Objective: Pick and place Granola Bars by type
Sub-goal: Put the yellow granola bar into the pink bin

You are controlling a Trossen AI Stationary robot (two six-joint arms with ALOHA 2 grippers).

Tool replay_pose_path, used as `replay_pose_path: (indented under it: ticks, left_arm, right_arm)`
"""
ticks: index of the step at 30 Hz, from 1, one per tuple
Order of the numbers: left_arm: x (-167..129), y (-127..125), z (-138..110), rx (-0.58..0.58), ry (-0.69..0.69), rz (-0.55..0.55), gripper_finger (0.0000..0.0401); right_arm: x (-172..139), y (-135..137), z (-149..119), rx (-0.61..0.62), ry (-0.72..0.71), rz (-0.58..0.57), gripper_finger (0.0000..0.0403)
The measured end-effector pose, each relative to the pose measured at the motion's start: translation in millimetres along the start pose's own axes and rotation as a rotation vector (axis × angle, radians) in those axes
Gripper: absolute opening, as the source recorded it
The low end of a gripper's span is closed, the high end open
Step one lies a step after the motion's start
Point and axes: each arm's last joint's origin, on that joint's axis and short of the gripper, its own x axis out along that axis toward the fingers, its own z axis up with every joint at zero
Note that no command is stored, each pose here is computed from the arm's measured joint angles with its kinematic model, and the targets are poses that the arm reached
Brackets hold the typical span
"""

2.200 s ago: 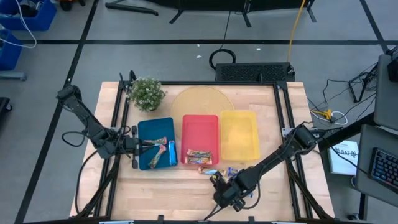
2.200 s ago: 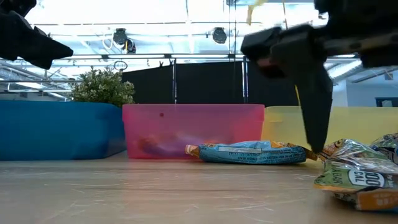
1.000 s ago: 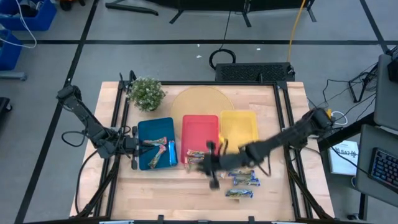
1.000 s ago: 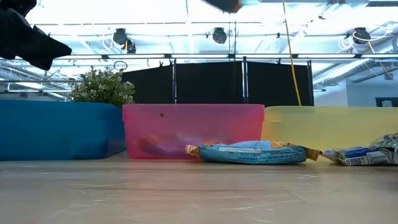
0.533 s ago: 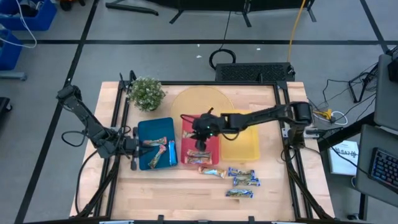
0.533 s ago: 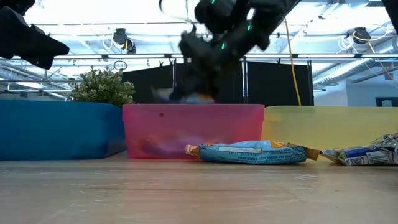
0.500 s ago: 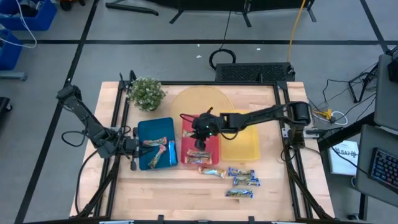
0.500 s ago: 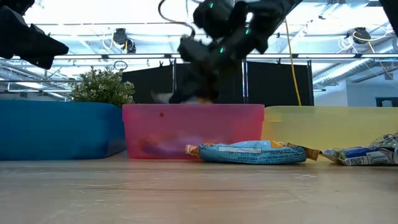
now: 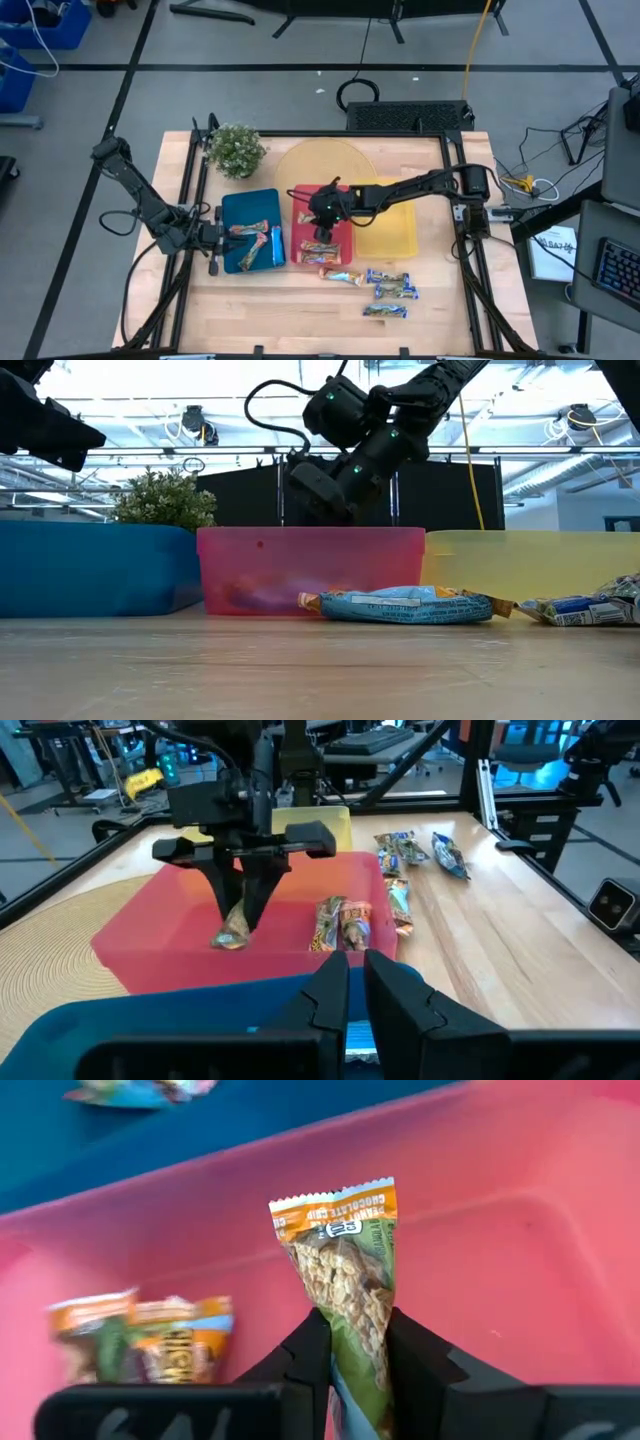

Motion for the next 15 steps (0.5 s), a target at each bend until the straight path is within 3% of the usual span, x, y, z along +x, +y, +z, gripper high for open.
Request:
replay_pose_path:
  ticks: [10,15]
  left_arm:
    - [0.0,0.0,-0.1,0.000,0.001,0.000,0.0044]
    - [0.0,0.0,0.0,-0.006,0.001,0.000,0.0044]
  right_arm:
    - [-15.8,5.1,-3.3,-0.027,0.070,-0.082,0.0187]
    - [-46.5,14.6,1.9,-0.093,0.096,-0.076,0.0214]
